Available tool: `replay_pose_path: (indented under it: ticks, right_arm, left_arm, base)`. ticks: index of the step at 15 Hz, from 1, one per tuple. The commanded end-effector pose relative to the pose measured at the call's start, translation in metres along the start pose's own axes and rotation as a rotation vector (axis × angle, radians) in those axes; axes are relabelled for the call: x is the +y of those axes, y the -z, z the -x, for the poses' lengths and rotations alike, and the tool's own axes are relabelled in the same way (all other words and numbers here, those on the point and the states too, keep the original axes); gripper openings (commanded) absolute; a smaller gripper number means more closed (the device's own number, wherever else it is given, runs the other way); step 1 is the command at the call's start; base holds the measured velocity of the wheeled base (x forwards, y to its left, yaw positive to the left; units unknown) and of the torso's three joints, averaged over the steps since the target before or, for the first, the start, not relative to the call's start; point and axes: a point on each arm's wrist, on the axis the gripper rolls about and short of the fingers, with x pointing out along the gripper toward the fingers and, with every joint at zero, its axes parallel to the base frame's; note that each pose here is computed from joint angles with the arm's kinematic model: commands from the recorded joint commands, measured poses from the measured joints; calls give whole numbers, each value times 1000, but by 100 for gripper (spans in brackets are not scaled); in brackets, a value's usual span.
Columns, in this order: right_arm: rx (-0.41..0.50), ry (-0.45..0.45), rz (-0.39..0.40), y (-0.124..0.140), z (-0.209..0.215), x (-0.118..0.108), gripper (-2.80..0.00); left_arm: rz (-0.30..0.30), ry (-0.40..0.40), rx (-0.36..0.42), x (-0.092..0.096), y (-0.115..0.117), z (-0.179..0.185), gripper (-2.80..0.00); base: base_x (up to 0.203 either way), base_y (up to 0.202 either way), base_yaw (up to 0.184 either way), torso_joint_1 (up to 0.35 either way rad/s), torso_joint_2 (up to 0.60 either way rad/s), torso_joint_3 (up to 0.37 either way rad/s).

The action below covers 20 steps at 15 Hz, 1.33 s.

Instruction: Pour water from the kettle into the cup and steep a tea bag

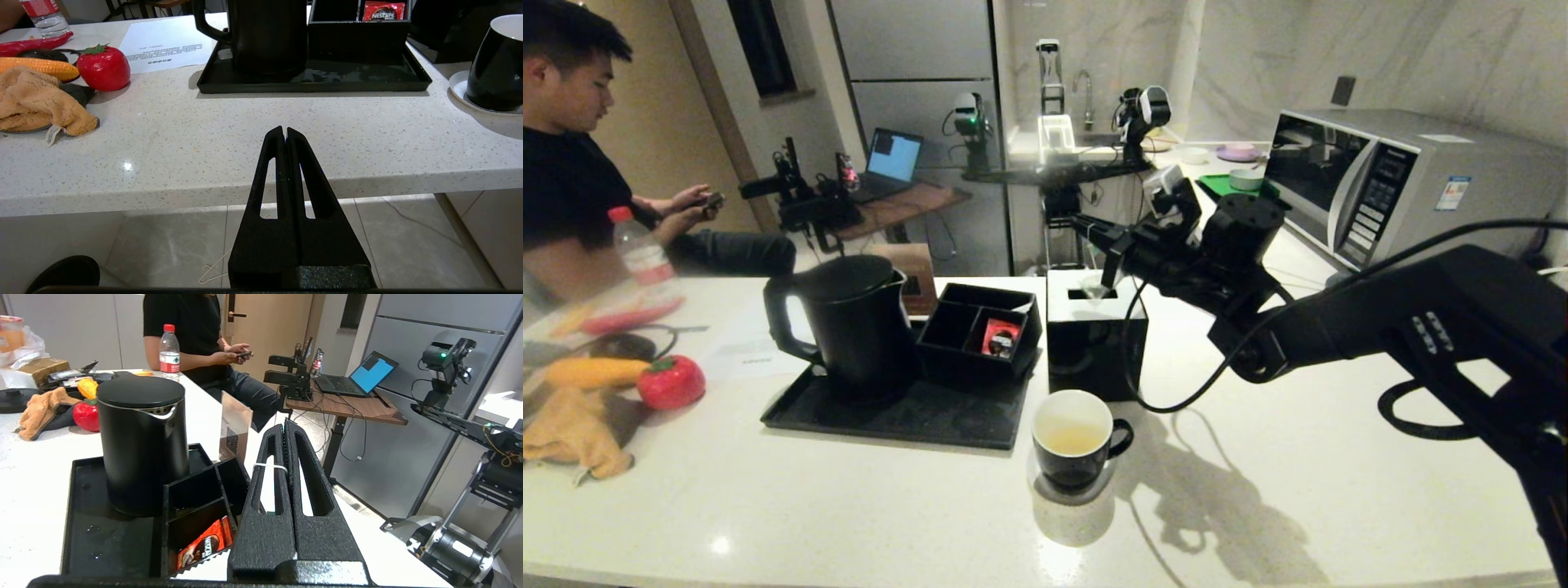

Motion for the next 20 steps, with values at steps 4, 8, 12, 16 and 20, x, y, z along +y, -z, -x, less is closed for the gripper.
replay_pose_path:
  ticks: [4, 8, 12, 16, 20]
  right_arm:
    - [5, 21, 7, 14, 9, -8, -280]
    - [-1, 23, 12, 19, 18, -3, -280]
    - [13, 22, 15, 22, 21, -1, -280]
    - [30, 34, 49, 26, 24, -7, -280]
    - [50, 33, 50, 34, 25, -6, -280]
  left_arm:
    - [-1, -1, 0, 0, 0, 0, -280]
    - [-1, 1, 0, 0, 0, 0, -280]
    - [-1, -1, 0, 0, 0, 0, -280]
    - [-1, -1, 0, 0, 0, 0, -280]
    - [-1, -1, 0, 0, 0, 0, -280]
  base:
    - [0, 0, 0, 0, 0, 0]
    - [0, 0, 0, 0, 0, 0]
    - [0, 0, 0, 0, 0, 0]
    - [0, 0, 0, 0, 0, 0]
    - [0, 0, 0, 0, 0, 0]
